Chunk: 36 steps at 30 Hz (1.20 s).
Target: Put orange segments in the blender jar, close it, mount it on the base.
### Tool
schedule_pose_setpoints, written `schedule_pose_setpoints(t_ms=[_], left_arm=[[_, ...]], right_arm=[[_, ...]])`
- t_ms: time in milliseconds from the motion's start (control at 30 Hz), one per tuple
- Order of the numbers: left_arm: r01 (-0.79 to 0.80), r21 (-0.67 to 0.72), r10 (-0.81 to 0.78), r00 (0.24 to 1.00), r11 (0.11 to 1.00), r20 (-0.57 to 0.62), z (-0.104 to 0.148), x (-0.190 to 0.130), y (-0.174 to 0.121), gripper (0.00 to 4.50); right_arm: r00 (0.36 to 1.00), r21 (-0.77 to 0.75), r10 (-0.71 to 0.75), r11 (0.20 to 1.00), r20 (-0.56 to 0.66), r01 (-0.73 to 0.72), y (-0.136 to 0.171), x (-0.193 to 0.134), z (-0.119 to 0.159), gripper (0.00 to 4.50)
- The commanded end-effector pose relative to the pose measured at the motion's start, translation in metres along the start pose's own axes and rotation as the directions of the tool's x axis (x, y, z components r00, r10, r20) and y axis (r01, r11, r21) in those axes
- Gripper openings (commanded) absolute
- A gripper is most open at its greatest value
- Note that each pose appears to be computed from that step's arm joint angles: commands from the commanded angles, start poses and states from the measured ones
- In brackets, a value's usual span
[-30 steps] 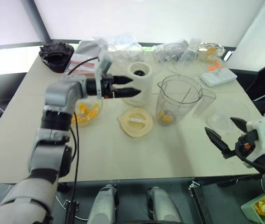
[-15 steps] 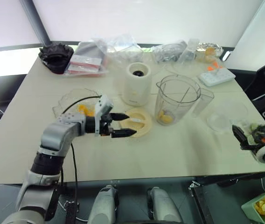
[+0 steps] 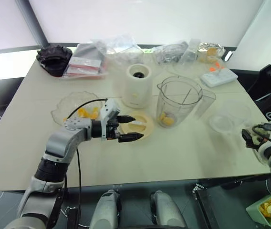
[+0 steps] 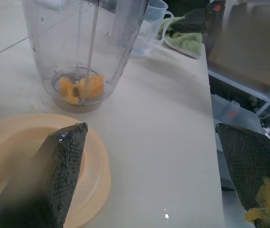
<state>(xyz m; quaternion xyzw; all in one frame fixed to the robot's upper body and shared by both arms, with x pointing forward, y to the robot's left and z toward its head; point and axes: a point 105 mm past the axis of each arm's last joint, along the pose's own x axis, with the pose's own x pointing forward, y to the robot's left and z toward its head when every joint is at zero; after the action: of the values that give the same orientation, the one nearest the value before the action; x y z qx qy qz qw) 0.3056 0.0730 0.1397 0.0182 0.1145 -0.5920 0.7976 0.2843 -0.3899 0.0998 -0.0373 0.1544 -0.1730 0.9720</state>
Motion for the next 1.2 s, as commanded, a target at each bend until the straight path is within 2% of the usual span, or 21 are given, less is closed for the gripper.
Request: schedule_pose_setpoints(t_ms=[33, 267, 767, 1167, 1200], left_arm=[[0.005, 0.049, -0.006, 1.0, 0.999, 0.016, 0.01, -0.001, -0.004, 4.48], [-0.025, 0.029, 0.024, 0.999, 0.999, 0.035, 0.015, -0.002, 0.001, 4.48], [-0.038, 0.055, 0.037, 0.999, 0.998, 0.024, 0.016, -0.003, 0.003, 4.48], [-0.047, 0.066, 0.046, 0.999, 0.997, 0.019, 0.018, -0.003, 0.003, 4.48], [-0.047, 0.065, 0.046, 0.999, 0.997, 0.019, 0.018, -0.004, 0.003, 4.5]], right_arm=[[0.999, 0.006, -0.031, 1.0, 0.044, 0.031, -0.005, 0.004, 0.01, 4.5], [0.997, 0.086, -0.062, 0.995, 0.046, 0.058, -0.01, 0.013, 0.011, 4.5], [0.995, 0.133, -0.075, 0.989, 0.063, 0.066, 0.0, 0.03, 0.013, 4.5], [0.993, 0.169, -0.114, 0.98, 0.023, 0.109, 0.002, 0.04, 0.004, 4.5], [0.993, 0.172, -0.116, 0.979, 0.025, 0.11, 0.002, 0.04, 0.004, 4.24]])
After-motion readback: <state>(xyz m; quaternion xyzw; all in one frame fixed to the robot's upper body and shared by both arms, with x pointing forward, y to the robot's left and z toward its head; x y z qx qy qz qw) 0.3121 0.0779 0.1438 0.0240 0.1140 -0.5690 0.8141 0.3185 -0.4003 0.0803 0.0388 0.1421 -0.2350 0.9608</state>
